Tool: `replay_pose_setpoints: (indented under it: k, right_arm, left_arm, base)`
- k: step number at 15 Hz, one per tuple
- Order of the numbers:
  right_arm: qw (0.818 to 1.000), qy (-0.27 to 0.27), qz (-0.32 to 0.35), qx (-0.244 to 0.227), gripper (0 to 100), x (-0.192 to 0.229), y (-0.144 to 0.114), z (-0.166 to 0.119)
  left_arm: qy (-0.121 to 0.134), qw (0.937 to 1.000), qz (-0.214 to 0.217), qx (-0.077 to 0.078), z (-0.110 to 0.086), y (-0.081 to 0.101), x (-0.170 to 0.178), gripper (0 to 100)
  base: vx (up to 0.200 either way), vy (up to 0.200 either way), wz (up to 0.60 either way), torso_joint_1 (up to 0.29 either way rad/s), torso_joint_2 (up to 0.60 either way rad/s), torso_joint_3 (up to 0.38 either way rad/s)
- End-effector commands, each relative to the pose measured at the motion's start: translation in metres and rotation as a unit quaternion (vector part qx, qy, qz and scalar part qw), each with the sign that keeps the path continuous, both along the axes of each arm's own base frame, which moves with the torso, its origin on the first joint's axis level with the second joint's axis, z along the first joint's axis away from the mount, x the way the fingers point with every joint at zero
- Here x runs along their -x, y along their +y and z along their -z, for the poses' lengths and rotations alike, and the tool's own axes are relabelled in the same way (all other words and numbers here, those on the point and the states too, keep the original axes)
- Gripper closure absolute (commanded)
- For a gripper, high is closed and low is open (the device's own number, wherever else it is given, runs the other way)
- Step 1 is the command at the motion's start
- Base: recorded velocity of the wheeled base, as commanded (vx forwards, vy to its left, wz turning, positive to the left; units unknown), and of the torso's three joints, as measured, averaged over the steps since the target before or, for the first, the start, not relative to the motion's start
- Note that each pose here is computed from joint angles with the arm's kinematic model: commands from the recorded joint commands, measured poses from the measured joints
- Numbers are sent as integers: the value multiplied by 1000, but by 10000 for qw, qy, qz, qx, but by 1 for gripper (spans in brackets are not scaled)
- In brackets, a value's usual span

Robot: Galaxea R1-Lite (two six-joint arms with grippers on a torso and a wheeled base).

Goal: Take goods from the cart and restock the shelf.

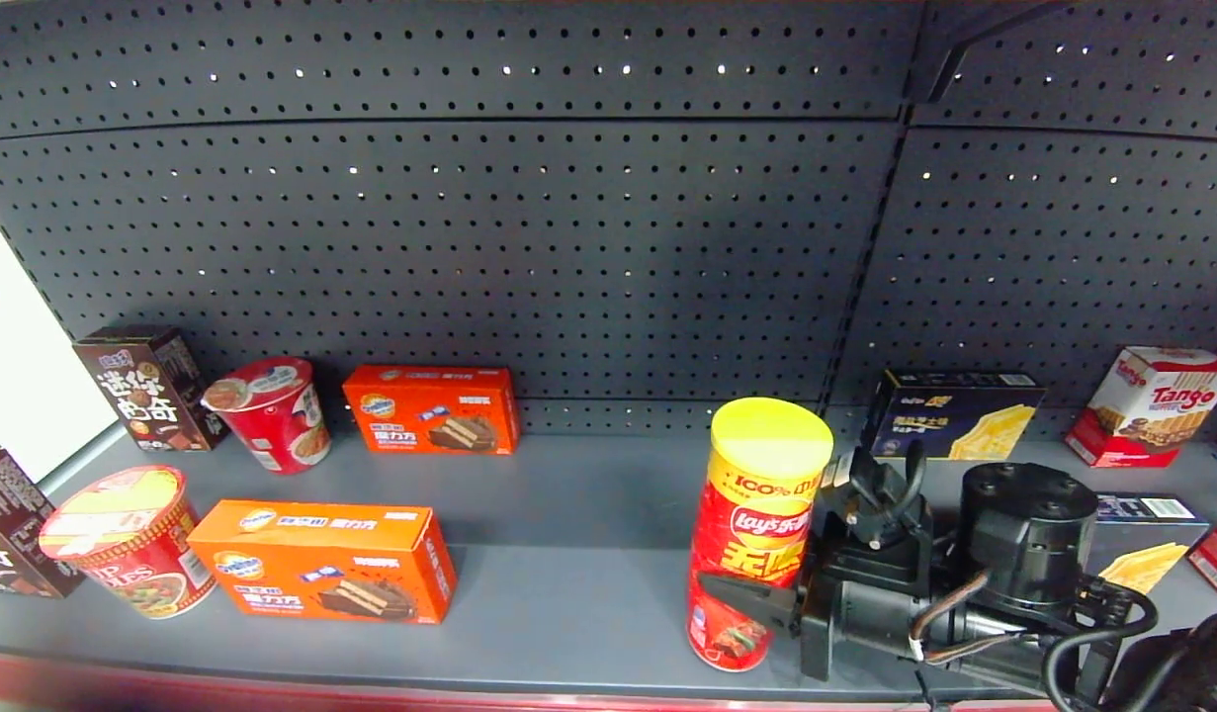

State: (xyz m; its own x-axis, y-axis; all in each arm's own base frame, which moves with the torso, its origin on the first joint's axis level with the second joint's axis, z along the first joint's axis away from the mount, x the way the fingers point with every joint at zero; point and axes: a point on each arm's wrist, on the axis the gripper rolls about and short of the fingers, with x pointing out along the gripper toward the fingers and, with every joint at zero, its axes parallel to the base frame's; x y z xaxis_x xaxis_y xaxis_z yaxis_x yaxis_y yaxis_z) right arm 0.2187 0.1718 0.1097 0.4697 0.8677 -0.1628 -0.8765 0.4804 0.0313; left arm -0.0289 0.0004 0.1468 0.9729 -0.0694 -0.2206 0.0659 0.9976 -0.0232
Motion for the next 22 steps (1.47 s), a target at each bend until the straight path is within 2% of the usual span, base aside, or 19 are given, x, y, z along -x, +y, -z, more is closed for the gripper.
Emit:
replay_pose_setpoints:
  k: [1, 2, 3, 9, 11, 15, 22]
  right_arm:
    - [9999, 92, -13, 70, 100, -5, 5, 8]
    - [9999, 103, -14, 87, 100, -6, 5, 10]
    - [9999, 97, -14, 83, 0, -6, 5, 9]
    - [10000, 29, 15, 41, 0, 0, -2, 5]
    - [10000, 35, 37, 54, 0, 7, -8, 3]
    - [9998, -41, 177, 41, 0, 17, -24, -3]
    - [9983, -446, 307, -211, 0, 46, -51, -33]
  left_arm:
    - [-16, 10000, 0, 2, 1, 0, 1, 100]
    - [-16, 10000, 0, 2, 1, 0, 1, 100]
    - [-16, 10000, 0, 2, 1, 0, 1, 100]
    - [-69, 10000, -1, 12, 5, 0, 6, 100]
    - [-24, 10000, 0, 3, 6, 0, 10, 100]
    - [-100, 9999, 0, 6, 7, 0, 13, 100]
    - [-77, 10000, 8, 6, 10, 0, 12, 100]
  base:
    - [0, 0, 0, 0, 0, 0]
    - [0, 0, 0, 0, 0, 0]
    - [0, 0, 0, 0, 0, 0]
    - [0, 0, 0, 0, 0, 0]
    - [0, 0, 0, 0, 0, 0]
    - [0, 0, 0, 0, 0, 0]
    - [0, 0, 0, 0, 0, 0]
